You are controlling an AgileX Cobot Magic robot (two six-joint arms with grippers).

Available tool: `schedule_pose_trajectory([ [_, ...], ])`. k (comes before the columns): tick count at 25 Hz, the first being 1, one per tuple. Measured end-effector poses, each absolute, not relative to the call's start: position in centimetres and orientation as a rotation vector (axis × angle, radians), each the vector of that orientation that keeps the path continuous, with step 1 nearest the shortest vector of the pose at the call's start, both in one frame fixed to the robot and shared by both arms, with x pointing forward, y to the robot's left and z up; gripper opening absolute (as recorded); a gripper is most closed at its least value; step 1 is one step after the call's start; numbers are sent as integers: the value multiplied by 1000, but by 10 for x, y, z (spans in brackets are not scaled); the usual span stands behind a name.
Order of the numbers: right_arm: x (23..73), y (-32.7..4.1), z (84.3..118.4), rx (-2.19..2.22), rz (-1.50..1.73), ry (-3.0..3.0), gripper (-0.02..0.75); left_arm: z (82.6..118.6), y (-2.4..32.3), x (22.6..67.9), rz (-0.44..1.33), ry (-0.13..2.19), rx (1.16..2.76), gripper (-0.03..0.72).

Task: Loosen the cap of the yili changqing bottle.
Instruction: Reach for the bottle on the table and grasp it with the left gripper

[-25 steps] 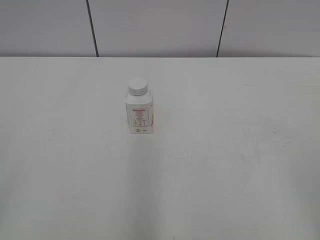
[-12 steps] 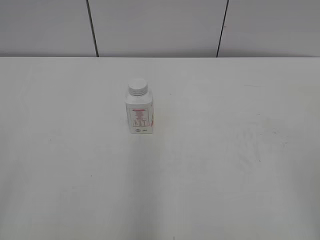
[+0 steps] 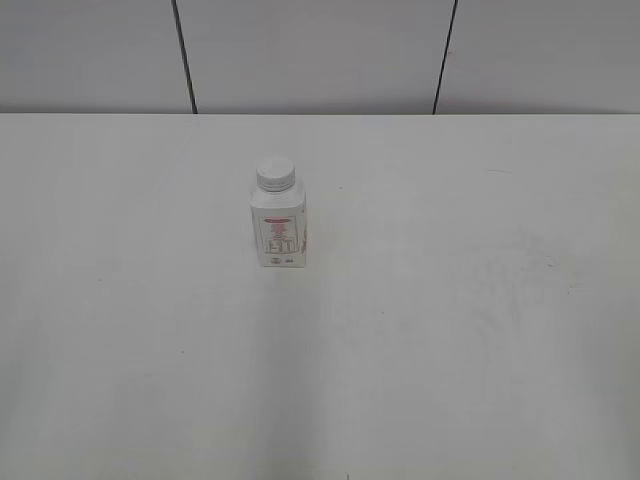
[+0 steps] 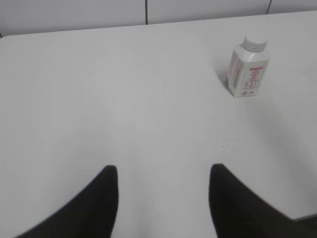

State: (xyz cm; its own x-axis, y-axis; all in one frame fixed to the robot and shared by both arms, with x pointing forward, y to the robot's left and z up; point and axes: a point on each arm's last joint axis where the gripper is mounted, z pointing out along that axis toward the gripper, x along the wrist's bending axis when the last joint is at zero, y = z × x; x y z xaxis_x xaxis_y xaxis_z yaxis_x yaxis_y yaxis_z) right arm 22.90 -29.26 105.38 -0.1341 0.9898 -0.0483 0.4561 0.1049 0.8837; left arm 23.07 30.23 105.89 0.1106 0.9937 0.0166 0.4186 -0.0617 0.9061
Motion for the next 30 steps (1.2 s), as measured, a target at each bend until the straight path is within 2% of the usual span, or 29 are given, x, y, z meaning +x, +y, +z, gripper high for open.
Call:
schedule_pose_trajectory([
  [5,229,-293,1054,1431,970,1687,591,1067,302,231,959,1375,1552,376],
  [9,229,-293,1054,1431,970,1687,590,1081,302,235,1049,1262,1426,376],
  [15,229,-293,1054,1431,970,1687,590,1083,300,263,1128,1181,1344,379],
  [17,229,-293,1054,1431,970,1687,590,1081,299,274,1134,1172,1336,407],
  [22,229,-293,1054,1431,970,1687,589,1086,296,300,1142,1156,1324,559],
  [30,229,-293,1054,1431,970,1687,589,1082,290,350,1112,1190,1370,563],
])
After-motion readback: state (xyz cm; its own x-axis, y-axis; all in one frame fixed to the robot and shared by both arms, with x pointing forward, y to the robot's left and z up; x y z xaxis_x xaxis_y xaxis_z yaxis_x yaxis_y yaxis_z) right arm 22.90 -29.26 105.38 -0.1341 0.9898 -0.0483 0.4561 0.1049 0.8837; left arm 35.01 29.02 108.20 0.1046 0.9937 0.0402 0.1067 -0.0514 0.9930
